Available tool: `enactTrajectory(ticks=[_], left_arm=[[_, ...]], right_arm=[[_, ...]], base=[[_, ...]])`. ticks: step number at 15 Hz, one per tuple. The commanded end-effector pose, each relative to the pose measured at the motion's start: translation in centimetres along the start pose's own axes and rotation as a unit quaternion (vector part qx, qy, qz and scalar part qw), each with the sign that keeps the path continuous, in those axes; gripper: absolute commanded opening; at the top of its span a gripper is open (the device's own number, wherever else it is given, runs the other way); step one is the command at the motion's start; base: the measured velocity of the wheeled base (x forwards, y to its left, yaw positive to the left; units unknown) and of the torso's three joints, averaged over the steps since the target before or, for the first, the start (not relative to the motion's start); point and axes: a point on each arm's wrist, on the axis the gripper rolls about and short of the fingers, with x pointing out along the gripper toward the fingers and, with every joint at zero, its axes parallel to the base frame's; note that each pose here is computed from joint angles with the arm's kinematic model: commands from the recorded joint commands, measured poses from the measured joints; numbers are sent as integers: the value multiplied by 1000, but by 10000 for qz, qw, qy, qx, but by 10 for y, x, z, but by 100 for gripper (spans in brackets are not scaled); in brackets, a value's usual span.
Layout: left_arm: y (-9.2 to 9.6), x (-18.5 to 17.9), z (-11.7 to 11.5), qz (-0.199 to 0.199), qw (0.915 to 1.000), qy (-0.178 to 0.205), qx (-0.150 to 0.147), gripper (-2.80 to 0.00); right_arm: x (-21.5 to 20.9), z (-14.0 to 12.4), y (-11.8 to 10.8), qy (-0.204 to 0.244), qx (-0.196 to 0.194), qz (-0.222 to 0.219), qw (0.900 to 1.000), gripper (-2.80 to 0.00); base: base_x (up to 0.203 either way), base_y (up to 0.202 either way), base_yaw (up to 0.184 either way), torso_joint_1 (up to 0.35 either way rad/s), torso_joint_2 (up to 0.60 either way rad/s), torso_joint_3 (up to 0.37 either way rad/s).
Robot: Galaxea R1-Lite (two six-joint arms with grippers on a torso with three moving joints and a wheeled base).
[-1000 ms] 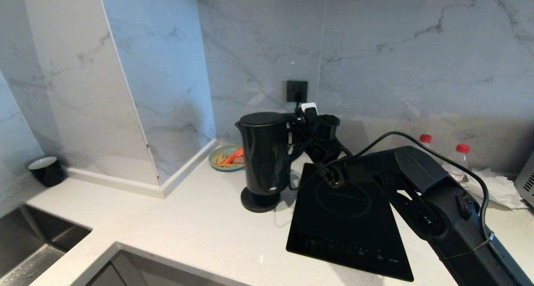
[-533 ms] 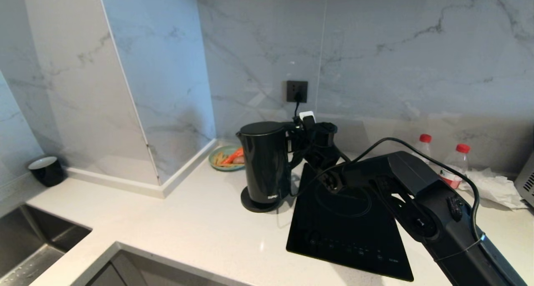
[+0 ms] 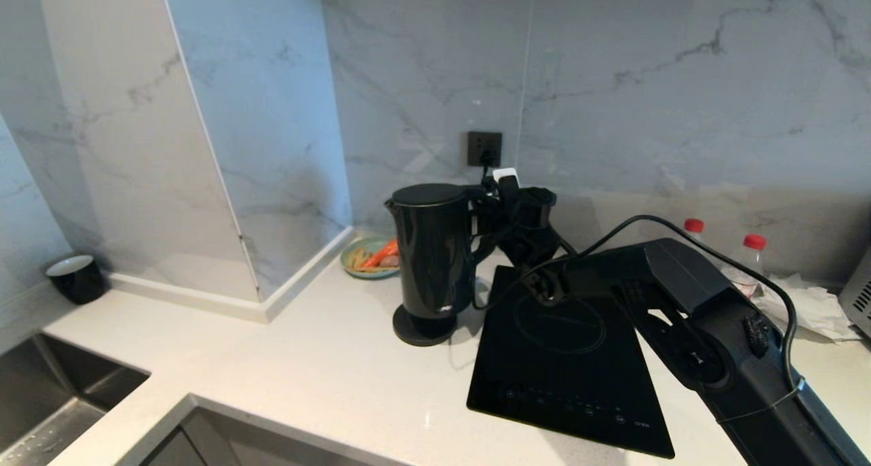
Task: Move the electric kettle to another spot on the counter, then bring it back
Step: Place it on the power base
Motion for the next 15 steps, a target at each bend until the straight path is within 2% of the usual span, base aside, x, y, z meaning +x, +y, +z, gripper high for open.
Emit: enactTrajectory(ticks=[1,6,15], left_arm=[[0,0,0,7,10000,5,3,-280],[0,0,0,-11,10000,-3,-50,-280],[0,0,0,4,10000,5,-65,-280]], right_arm=[[-1,10,-1,-103,12,-14,9999,-280],[-1,14,-3,-139,13,-20,9999,-280],[-3,34,-3,-442,63,-58,9990,-280]], base=[[0,0,0,0,0,0],[0,0,0,0,0,-12],[0,0,0,3,1,-151]])
